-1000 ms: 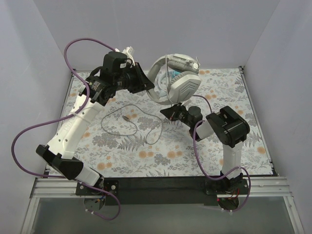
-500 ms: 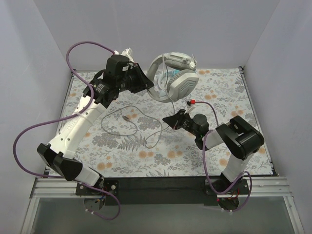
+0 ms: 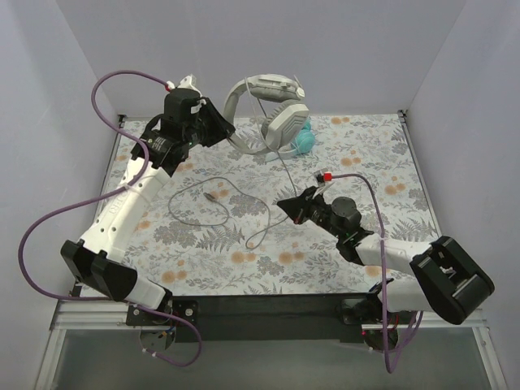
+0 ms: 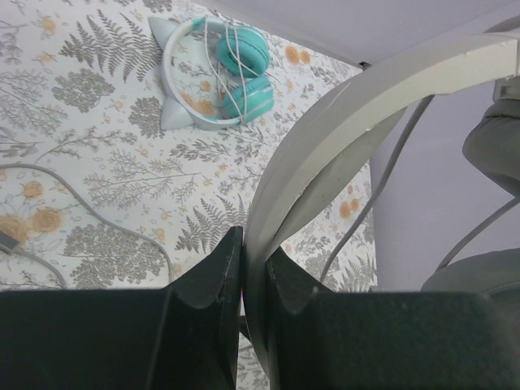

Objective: Wrap the headphones
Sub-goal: Wrap the headphone cable with the right arm

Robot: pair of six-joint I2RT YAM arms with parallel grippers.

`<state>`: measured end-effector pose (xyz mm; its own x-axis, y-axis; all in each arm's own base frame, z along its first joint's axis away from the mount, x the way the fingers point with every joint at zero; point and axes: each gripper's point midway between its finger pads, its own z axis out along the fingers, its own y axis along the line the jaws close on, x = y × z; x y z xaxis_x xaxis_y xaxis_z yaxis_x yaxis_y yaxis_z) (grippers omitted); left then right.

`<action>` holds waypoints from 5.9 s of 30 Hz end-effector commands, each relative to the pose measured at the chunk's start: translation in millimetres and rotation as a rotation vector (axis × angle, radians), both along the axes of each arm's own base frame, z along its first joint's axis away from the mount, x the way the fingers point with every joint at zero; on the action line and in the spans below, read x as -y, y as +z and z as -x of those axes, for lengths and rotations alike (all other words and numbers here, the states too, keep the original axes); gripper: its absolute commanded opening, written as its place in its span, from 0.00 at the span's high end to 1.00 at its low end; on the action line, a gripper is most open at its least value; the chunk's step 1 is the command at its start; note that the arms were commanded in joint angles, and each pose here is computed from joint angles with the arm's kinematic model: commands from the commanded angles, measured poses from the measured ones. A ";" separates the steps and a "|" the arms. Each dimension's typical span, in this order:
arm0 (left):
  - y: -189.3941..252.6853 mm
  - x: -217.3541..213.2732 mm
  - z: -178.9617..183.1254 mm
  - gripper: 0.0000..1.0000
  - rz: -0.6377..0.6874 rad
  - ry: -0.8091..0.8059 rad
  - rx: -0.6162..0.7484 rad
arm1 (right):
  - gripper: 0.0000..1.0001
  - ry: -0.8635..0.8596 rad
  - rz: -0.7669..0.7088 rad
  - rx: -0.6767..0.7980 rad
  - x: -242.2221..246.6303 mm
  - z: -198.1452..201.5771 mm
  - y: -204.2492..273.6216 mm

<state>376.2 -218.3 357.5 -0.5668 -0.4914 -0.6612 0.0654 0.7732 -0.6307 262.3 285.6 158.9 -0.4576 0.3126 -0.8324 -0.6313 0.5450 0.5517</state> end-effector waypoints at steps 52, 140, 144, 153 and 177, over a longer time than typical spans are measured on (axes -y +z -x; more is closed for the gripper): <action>-143.7 -55.1 -20.7 1.00 -0.589 0.341 -0.077 | 0.99 -0.238 0.849 0.232 3.2 9.0 64.1; -71.9 3.1 52.3 1.00 -0.687 -0.188 0.097 | 0.63 -0.086 0.539 0.635 40.3 -75.2 196.6; -66.3 6.8 55.6 1.00 -0.657 -0.206 0.112 | 0.64 -0.063 0.528 0.621 36.9 -85.6 195.1; -46.5 15.4 65.1 1.00 -0.579 -0.254 0.160 | 0.80 -0.002 0.462 0.560 40.9 -102.2 184.4; 13.5 38.8 85.7 1.00 -0.387 -0.356 0.269 | 0.77 0.217 0.148 0.457 34.4 -96.2 165.1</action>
